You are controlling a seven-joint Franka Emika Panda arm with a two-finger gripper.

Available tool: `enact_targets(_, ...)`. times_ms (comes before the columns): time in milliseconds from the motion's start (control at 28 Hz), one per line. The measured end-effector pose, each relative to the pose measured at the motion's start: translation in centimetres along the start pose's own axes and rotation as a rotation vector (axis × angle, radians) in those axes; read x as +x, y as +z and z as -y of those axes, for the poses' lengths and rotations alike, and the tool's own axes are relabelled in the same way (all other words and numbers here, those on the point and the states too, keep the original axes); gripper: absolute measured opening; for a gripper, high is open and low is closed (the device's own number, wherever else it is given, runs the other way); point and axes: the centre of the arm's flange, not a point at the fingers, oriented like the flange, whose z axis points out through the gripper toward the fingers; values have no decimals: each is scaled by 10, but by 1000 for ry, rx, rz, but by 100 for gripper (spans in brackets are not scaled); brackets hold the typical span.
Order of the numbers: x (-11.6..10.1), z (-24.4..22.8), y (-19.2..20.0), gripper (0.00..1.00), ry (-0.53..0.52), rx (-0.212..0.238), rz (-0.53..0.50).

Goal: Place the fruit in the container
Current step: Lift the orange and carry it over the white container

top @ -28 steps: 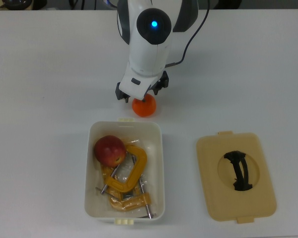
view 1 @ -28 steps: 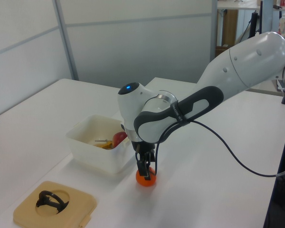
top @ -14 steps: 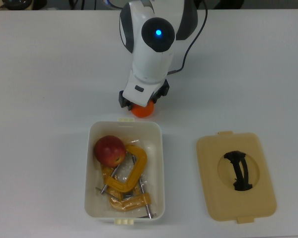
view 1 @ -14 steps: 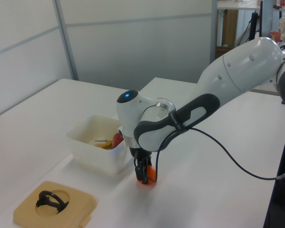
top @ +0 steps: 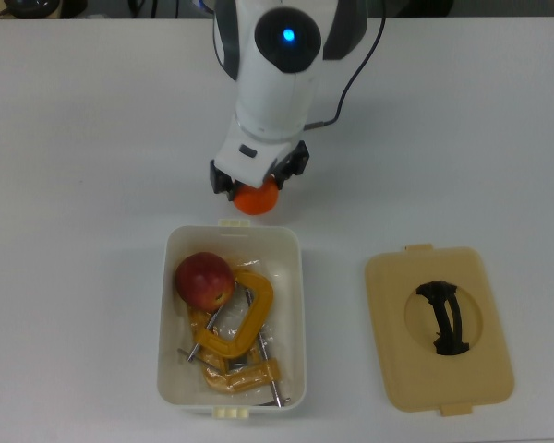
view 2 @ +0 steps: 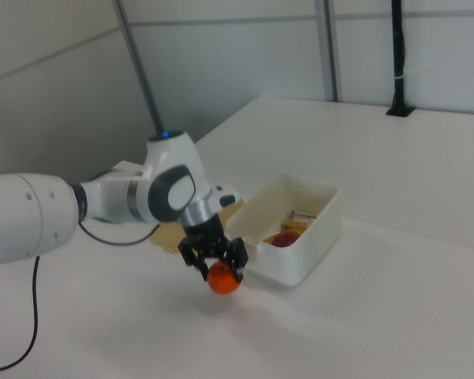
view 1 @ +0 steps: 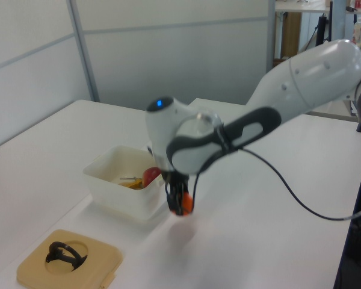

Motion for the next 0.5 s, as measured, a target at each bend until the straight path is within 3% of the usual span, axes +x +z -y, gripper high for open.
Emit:
enact_targets(250,4,-47,-95,81,91,-4,-98)
enact_targets(500,23,-61,-113,81,246,33,-284)
